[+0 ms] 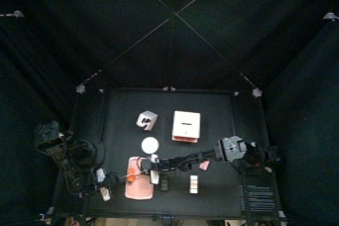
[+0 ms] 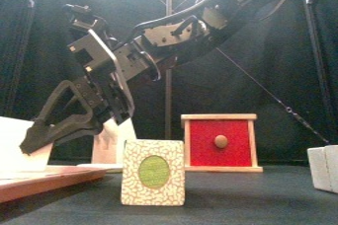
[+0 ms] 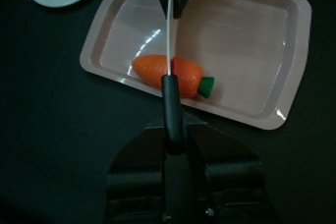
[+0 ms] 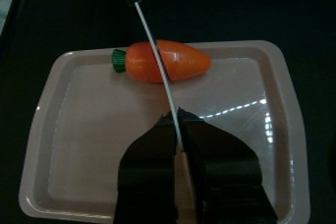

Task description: Cut carrot

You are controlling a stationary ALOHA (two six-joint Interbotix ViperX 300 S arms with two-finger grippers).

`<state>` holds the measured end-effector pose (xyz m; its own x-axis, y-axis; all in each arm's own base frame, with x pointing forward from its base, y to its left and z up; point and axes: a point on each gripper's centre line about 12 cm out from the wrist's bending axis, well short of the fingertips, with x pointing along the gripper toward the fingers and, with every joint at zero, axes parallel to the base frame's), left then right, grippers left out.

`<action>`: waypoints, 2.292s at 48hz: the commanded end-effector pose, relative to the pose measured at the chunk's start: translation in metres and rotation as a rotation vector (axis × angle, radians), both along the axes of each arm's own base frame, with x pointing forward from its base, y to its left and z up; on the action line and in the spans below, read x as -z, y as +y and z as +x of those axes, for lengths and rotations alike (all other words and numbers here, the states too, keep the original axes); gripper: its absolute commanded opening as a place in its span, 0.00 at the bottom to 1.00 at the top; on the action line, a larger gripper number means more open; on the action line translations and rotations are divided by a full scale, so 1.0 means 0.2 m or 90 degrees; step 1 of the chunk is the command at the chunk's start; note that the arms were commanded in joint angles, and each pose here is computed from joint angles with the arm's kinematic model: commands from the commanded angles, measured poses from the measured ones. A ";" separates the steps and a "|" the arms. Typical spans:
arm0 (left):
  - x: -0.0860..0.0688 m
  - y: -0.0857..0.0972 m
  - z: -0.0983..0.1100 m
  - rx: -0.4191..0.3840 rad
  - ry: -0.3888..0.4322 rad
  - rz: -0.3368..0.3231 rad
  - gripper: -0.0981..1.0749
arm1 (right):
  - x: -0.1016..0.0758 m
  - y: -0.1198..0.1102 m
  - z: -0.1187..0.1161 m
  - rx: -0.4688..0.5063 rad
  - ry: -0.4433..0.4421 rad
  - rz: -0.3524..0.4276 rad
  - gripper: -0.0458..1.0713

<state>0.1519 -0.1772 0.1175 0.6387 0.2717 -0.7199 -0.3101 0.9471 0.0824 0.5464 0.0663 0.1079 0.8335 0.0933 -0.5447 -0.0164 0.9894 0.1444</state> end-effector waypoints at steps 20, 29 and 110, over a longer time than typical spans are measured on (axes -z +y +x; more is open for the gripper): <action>-0.04 -0.03 0.04 0.016 -0.018 -0.012 0.45 | -0.09 -0.04 0.01 0.019 -0.014 0.017 0.32; -0.10 -0.04 0.06 0.041 -0.049 -0.017 0.45 | -0.20 -0.03 -0.01 0.012 -0.032 0.017 0.32; -0.46 0.29 0.23 -0.061 -0.202 -0.034 0.45 | -0.53 -0.14 -0.49 0.114 -0.259 0.072 0.80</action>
